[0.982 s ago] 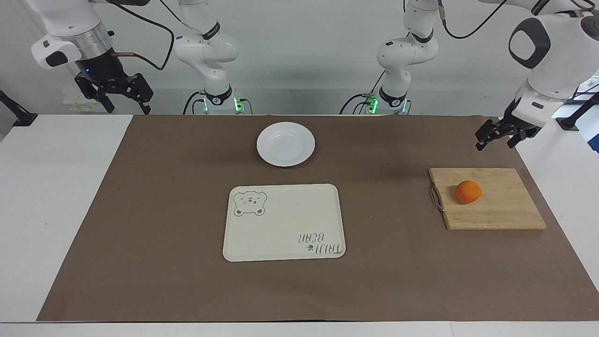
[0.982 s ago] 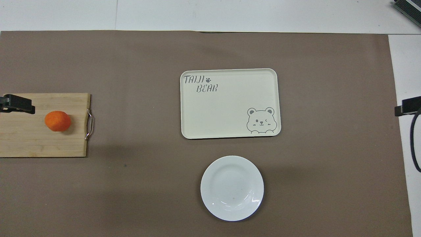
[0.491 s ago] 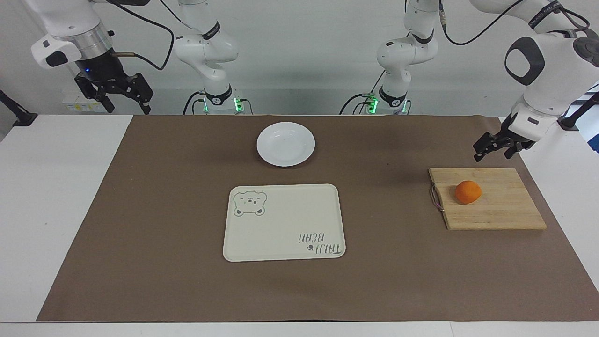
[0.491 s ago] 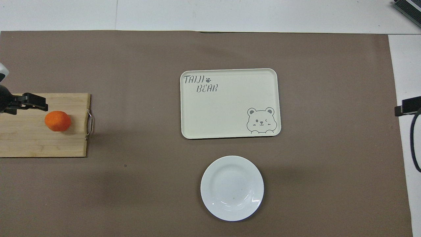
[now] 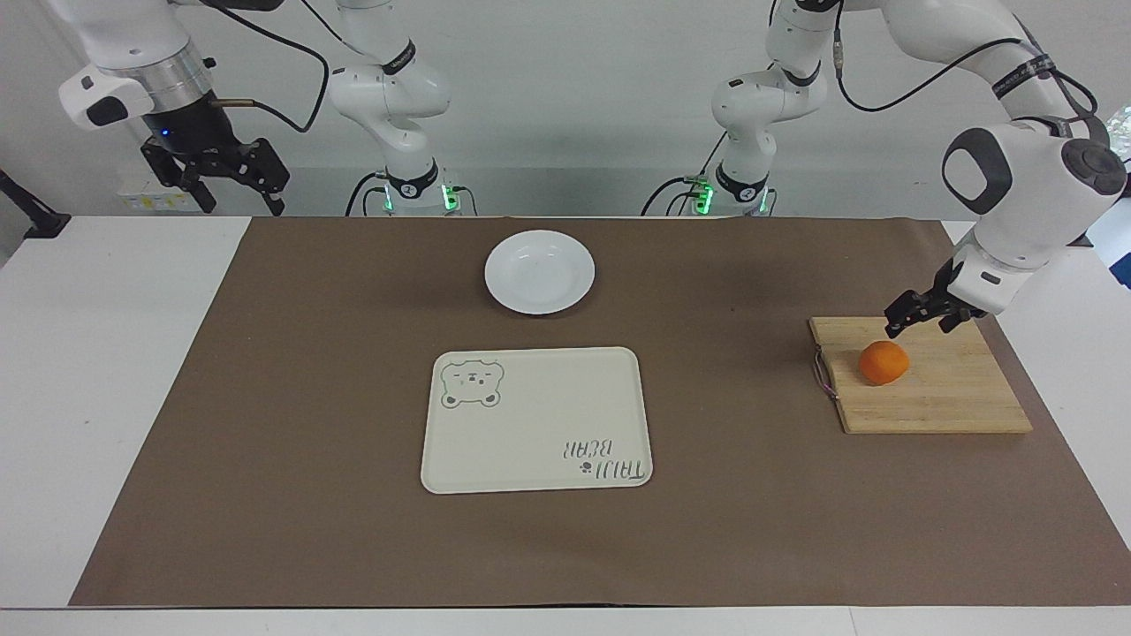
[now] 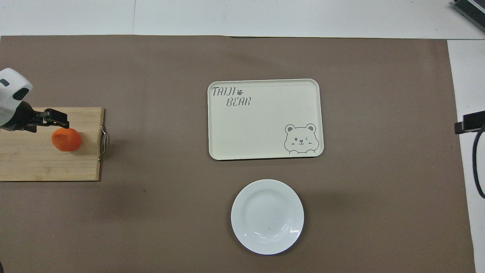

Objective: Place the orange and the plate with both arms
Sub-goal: 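Lower the left gripper onto the orange and close it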

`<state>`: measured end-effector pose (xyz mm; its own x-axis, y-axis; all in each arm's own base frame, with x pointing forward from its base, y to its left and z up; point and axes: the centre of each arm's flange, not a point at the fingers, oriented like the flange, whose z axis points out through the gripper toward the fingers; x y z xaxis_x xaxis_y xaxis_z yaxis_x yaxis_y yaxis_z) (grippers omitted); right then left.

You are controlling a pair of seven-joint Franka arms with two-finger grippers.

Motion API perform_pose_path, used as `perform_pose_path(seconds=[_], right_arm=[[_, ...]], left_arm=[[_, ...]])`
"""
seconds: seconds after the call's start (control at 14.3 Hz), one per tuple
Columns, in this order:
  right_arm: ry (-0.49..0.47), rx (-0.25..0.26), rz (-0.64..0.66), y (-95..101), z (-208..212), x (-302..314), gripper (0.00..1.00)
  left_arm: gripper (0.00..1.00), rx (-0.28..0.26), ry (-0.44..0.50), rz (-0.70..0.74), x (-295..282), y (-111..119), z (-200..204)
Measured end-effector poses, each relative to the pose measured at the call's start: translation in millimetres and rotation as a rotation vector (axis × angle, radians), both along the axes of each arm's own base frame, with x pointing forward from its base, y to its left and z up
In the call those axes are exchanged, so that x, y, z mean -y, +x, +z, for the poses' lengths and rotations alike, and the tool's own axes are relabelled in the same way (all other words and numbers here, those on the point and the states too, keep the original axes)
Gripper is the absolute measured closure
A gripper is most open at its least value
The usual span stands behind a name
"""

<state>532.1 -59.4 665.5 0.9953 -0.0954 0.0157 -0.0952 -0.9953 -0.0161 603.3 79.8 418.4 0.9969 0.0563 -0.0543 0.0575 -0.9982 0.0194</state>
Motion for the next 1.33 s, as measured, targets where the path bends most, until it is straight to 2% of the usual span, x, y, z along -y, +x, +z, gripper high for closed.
perform_pose_path(seconds=[0.7,1.19,1.26,1.33], right_arm=[[0.0,0.0,0.0,0.0,0.0,0.0,0.0],[0.0,0.0,0.0,0.0,0.0,0.0,0.0],[0.0,0.0,0.0,0.0,0.0,0.0,0.0],[0.0,0.0,0.0,0.0,0.0,0.0,0.0]], left_arm=[[0.0,0.012,0.0,0.03,-14.6,-14.2,-56.6],[0.0,-0.024,-0.008,0.072,-14.6,-24.5,-91.1],[0.0,-0.025,-0.008,0.073,-14.8,-26.2,-94.3],[0.08,-0.03,-0.009,0.073,-14.7,-27.7,-96.8]])
